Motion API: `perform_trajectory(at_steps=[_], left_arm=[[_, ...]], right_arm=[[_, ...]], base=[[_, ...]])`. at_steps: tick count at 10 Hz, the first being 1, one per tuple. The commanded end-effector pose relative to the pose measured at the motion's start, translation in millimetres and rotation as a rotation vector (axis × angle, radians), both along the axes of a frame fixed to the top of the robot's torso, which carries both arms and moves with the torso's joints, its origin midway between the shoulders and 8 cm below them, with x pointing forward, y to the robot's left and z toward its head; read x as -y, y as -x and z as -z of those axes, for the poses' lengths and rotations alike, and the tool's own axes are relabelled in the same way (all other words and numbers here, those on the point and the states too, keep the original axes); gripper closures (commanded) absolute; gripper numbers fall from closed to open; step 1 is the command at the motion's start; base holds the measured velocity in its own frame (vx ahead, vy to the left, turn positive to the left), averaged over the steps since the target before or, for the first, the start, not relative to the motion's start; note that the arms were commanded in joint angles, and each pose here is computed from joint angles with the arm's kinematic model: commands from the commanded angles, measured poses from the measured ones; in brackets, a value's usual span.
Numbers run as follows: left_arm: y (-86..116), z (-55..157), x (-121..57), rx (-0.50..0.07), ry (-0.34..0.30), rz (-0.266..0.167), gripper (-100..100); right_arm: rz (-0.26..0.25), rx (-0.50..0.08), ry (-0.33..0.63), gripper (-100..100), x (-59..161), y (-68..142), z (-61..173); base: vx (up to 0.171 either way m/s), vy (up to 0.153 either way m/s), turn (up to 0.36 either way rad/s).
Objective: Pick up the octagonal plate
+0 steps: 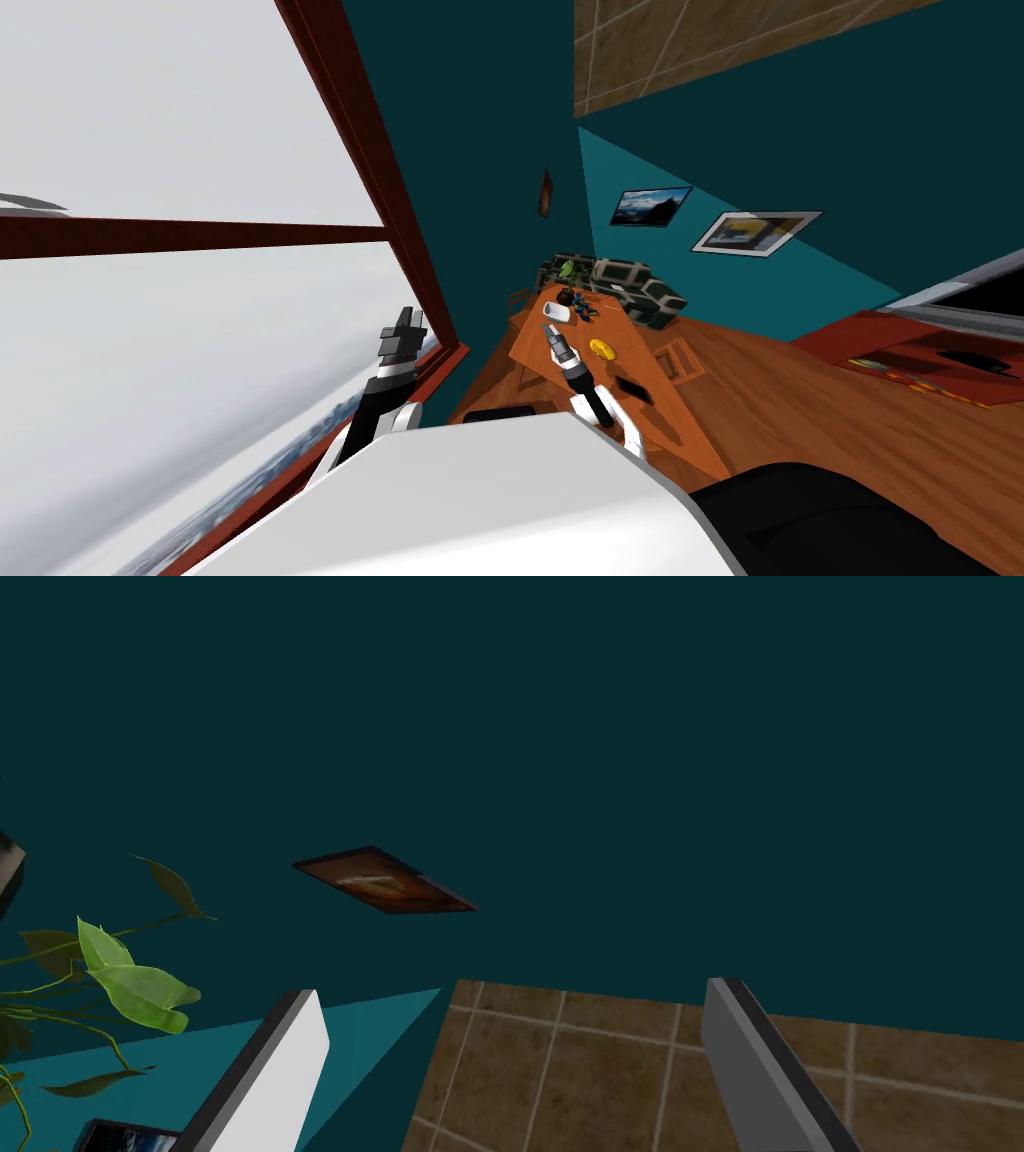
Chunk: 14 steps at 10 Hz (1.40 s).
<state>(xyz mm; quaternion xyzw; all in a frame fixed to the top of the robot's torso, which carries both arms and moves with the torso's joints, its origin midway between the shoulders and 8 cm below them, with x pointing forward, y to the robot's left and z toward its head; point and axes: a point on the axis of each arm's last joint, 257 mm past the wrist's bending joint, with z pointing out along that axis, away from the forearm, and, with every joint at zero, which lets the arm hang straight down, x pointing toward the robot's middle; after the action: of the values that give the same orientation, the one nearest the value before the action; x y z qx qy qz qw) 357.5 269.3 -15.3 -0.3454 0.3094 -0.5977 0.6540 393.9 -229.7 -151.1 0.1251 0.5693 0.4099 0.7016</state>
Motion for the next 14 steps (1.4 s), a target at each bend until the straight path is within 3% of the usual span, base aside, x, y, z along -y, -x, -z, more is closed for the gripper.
perform_trajectory(at_steps=[1,2,5,6,9,12,13,14], left_arm=[[0,0,0.0,0.0,0.0,0.0,0],[0,0,0.0,0.0,0.0,0.0,0],[0,0,0.0,0.0,0.0,0.0,0],[0,0,0.0,0.0,0.0,0.0,0],[0,0,0.0,0.0,0.0,0.0,0],[0,0,0.0,0.0,0.0,0.0,0],[0,0,-0.1,0.0,0.0,0.0,0],[0,0,0.0,0.0,0.0,0.0,0]], right_arm=[[-0.024,-0.052,0.11,-100,-5,1,32],[-0.021,-0.063,0.112,-100,-4,1,37],[-0.079,-0.156,0.323,-100,-6,11,101],[-0.076,-0.166,0.326,-100,-3,11,106],[-0.143,-0.257,0.548,-100,9,31,172],[-0.164,-0.31,0.635,-100,24,42,202],[-0.189,-0.338,0.712,-100,34,52,222],[-0.187,-0.346,0.714,-100,36,53,225]], base=[[-0.003,0.007,0.169],[-0.001,0.002,0.064],[-0.003,0.007,0.172],[-0.002,0.002,0.045],[-0.003,0.007,0.166],[-0.001,0.004,0.082],[0.0,0.006,0.107],[-0.001,0.003,0.07]])
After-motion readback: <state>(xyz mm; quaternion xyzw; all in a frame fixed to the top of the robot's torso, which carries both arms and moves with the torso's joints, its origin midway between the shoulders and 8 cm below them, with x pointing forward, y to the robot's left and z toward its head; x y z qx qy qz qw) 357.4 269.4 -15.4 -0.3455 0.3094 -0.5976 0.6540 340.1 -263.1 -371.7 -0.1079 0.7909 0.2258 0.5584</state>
